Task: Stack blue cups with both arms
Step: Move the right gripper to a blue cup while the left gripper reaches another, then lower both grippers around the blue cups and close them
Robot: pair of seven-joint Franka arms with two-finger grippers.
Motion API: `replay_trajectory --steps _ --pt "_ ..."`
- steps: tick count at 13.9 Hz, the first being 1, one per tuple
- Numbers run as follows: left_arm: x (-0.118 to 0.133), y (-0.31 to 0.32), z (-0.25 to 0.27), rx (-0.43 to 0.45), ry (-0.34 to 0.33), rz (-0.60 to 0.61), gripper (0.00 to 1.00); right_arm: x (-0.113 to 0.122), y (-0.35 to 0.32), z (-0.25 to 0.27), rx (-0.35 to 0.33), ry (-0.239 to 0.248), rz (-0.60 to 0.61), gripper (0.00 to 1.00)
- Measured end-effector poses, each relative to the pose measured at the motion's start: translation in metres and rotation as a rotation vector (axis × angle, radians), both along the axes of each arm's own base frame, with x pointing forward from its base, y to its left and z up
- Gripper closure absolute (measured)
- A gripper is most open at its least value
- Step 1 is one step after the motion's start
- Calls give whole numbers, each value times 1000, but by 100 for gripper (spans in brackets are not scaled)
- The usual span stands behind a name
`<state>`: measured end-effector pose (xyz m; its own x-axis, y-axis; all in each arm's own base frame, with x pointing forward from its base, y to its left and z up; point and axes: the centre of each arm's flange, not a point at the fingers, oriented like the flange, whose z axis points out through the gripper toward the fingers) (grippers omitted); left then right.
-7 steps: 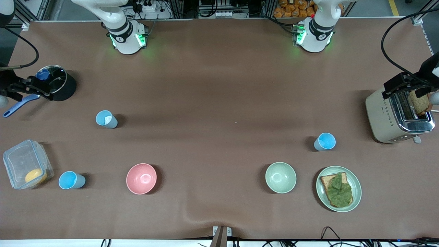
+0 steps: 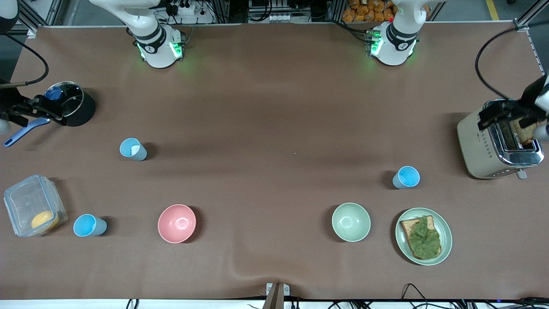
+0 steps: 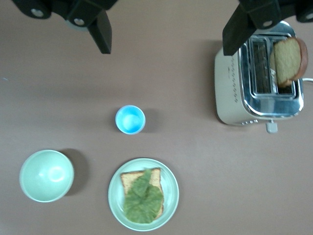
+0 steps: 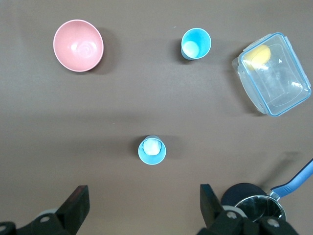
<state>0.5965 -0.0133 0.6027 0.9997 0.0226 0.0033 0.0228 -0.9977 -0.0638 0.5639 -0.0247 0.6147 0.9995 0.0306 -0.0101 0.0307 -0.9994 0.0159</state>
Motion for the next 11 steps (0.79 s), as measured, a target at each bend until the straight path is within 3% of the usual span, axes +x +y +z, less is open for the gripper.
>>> replay_trajectory --steps 6,8,11 --pt "54 -3 -126 -7 113 -14 0 2 7 -12 2 31 18 0" --pt "61 -7 -151 -13 116 8 0 9 26 -31 2 73 53 0" --pt "65 -16 -188 -26 69 4 0 23 54 -75 -1 154 100 0"
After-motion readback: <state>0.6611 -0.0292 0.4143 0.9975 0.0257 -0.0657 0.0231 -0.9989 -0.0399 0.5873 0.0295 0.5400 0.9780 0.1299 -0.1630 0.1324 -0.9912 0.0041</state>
